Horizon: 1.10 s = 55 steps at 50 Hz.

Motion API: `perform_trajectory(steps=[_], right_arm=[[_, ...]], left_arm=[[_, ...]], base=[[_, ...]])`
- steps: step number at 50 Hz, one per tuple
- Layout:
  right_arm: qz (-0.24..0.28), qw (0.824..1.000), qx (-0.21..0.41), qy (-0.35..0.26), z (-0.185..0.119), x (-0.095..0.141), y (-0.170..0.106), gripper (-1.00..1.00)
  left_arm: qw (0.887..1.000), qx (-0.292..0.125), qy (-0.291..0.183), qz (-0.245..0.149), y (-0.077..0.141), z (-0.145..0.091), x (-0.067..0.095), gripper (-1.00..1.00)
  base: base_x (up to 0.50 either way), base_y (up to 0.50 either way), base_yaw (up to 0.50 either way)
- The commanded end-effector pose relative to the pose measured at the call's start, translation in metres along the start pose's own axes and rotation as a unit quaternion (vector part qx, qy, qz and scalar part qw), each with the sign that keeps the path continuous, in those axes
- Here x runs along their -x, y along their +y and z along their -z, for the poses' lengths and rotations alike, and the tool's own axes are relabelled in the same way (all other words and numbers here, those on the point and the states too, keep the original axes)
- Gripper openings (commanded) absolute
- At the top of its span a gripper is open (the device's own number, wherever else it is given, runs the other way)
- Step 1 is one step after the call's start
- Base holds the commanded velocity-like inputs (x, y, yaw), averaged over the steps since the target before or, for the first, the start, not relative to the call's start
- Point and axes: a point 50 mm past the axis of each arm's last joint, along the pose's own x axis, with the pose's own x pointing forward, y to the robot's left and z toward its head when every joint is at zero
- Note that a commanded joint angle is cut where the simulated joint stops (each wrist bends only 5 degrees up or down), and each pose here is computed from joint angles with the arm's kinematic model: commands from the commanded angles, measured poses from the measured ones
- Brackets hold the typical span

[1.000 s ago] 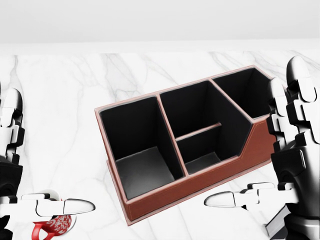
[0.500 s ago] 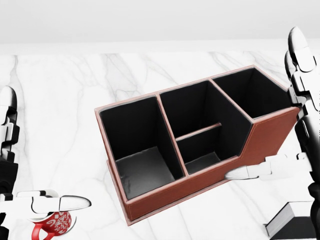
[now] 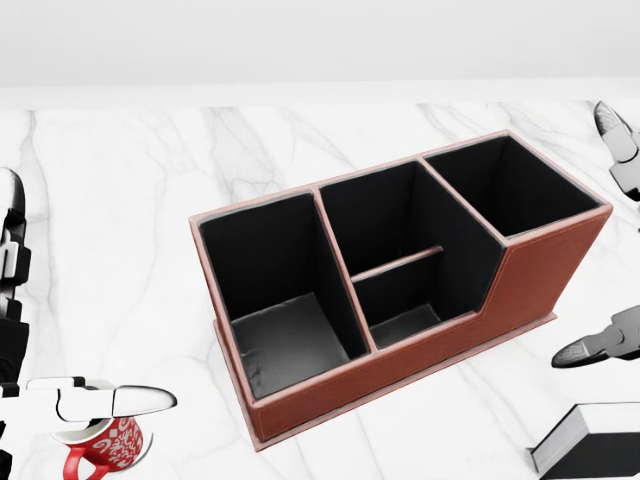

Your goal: Pick up the book and place it in the back compartment of the caddy.

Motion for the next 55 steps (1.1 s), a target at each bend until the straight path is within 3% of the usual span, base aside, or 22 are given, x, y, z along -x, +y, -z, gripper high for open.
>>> perform_trajectory(steps=[1, 16, 17, 31, 55], right_arm=[[-0.035, 0.994, 0.051, 0.092, 0.032, 0.011, -0.014, 1.0], [-0.051, 0.986, 0.07, 0.14, 0.051, 0.016, -0.03, 1.0], [-0.113, 0.981, 0.096, 0.128, 0.063, 0.009, -0.014, 1.0], [-0.113, 0.979, 0.105, 0.13, 0.066, 0.005, -0.013, 1.0], [-0.167, 0.964, 0.113, 0.173, 0.085, 0.011, 0.013, 1.0]], left_arm=[[1.0, -0.001, 0.002, -0.001, 0.0, 0.001, 0.0, 1.0], [1.0, 0.0, 0.011, 0.001, -0.001, 0.005, 0.0, 1.0], [1.0, -0.002, 0.014, 0.005, -0.003, 0.006, 0.001, 1.0], [1.0, -0.002, 0.013, 0.006, -0.004, 0.005, 0.001, 1.0], [1.0, -0.001, 0.016, 0.006, -0.004, 0.006, 0.001, 1.0]], base=[[0.0, 0.0, 0.0], [0.0, 0.0, 0.0], [0.0, 0.0, 0.0], [0.0, 0.0, 0.0], [0.0, 0.0, 0.0]])
